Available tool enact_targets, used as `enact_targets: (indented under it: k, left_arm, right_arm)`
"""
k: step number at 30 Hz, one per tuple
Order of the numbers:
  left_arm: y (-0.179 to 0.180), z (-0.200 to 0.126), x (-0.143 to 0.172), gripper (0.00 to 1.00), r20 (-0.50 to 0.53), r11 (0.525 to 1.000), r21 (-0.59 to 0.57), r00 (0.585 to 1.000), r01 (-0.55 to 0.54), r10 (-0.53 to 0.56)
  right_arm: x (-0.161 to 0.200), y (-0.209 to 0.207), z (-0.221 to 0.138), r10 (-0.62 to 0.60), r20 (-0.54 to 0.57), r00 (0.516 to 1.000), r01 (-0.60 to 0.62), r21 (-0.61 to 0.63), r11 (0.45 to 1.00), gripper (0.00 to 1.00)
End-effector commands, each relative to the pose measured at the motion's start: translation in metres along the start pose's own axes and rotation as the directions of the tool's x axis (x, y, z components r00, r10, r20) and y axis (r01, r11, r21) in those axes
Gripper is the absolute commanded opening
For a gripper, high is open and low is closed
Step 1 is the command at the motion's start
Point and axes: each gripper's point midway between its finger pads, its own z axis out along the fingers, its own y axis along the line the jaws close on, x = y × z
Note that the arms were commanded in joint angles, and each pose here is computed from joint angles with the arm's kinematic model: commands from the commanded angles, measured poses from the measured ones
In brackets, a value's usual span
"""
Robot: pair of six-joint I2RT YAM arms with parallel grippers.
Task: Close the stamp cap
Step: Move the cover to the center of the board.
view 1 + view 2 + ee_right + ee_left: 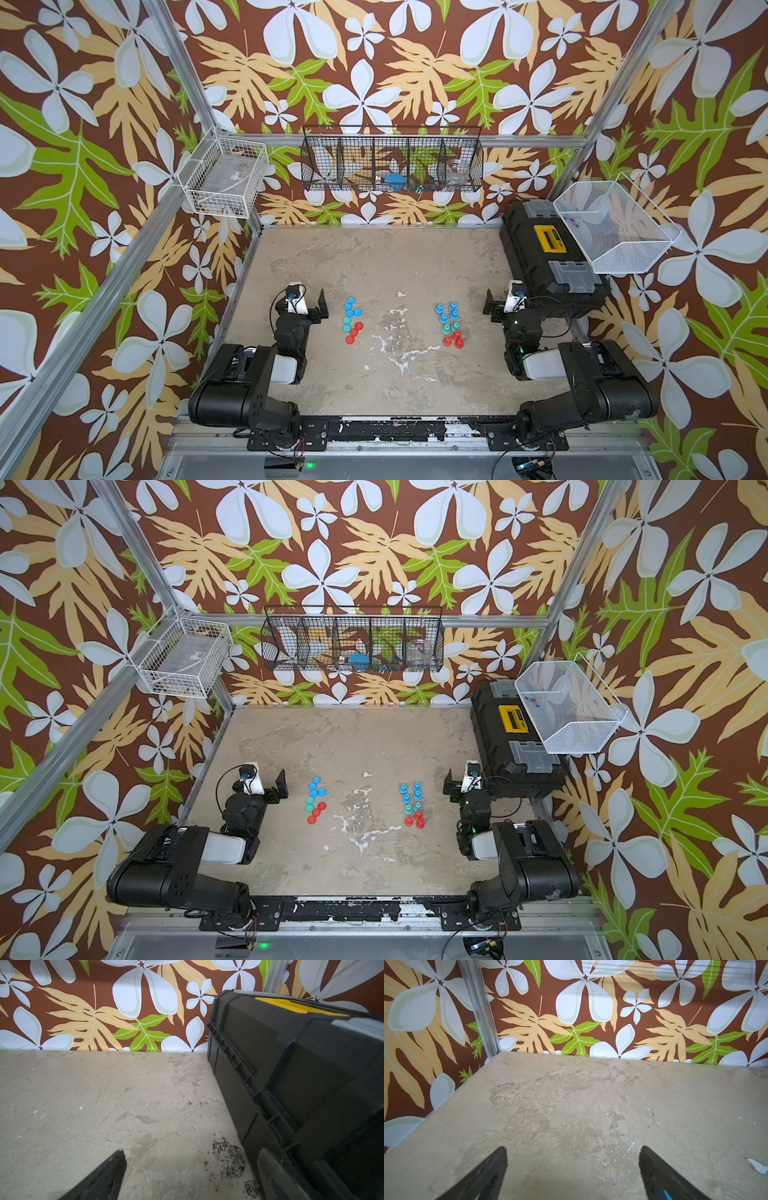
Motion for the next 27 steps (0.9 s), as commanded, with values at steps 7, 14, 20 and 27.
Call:
enact_targets:
  k: [7,14,20,27]
  left_arm:
    - [0.0,0.0,-0.004,1.0,0.009,1.0,0.0,1.0,0.004,-0.004]
    - [-0.006,0.003,-0.042,1.0,-0.016,0.998,-0.068,1.0,0.005,-0.006]
    - [-0.023,-0.029,-0.119,1.0,0.114,0.996,-0.003,0.989,0.092,-0.091]
    - [-0.041,-0.067,-0.161,1.0,0.113,0.971,0.127,0.97,0.203,-0.218]
  right_arm:
    - [-0.003,0.0,0.0,0.01,0.01,1.0,-0.01,-0.001,1.0,1.0]
    - [-0.015,-0.014,-0.008,0.013,0.03,0.999,-0.017,0.112,0.994,1.0]
    - [-0.07,0.007,-0.01,0.079,-0.024,0.997,-0.077,0.047,0.996,1.0]
    - [-0.156,0.023,-0.06,0.366,0.152,0.918,-0.334,-0.199,0.921,1.0]
